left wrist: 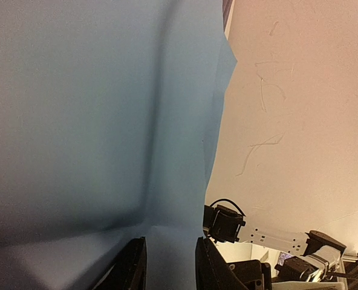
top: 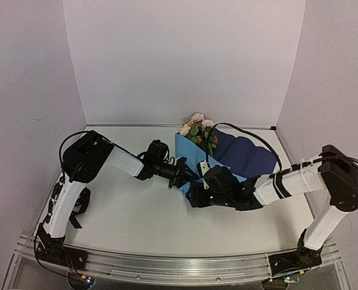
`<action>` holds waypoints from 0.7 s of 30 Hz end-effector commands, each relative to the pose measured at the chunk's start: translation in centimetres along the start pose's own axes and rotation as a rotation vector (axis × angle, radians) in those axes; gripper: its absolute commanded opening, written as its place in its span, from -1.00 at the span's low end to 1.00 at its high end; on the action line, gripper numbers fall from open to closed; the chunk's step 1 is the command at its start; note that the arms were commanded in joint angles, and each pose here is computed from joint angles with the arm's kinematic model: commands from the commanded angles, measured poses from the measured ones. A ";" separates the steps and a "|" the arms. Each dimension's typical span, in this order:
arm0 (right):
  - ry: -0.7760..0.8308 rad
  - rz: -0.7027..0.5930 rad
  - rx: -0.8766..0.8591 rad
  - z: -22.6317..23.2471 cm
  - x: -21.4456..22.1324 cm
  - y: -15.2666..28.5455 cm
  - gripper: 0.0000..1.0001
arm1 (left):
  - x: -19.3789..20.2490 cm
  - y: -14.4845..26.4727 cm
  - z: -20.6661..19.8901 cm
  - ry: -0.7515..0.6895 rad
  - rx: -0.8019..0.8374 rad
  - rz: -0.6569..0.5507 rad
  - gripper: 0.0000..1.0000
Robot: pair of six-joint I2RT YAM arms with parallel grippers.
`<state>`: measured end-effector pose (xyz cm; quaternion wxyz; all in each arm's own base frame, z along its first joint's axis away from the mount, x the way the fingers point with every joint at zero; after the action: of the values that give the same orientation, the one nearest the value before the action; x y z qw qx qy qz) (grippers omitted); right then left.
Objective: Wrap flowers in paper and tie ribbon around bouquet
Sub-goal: Fold the left corner of the flattened wrapping paper onto the 1/4-folded wrapping paper.
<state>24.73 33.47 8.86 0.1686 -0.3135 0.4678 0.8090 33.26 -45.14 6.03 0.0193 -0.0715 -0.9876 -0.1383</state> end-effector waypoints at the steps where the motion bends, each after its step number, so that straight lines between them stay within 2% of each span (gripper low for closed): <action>1: 0.037 -0.078 0.045 0.7 -2.5 -0.7 0.27 | -0.4 -0.1 -0.9 -0.010 0.022 0.024 -0.41; 5: 0.050 -0.098 0.102 0.8 -3.5 -1.3 0.15 | -0.5 -0.2 -0.7 -0.004 0.013 0.026 -0.41; 13: 0.048 -0.066 0.094 1.2 -3.3 -2.1 0.07 | -0.3 -0.1 -0.6 -0.008 0.003 0.032 -0.41; 21: -0.032 -0.044 0.099 0.1 -2.0 -1.4 -0.24 | -0.9 0.1 -1.6 -0.043 -0.006 0.015 -0.36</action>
<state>27.43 35.20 9.56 0.1978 -0.3247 0.4943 0.7817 33.19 -45.12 5.82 0.0287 -0.0800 -0.9850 -0.1502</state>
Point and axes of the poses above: each gripper's point midway between its finger pads, its own y axis back along the fingers, its own z axis along the line the jaws close on, x = y × z, the point moved 3 cm from there along y, back along the fingers, and after that the axes turned 4 degrees about -y, right-handed, at the moved point
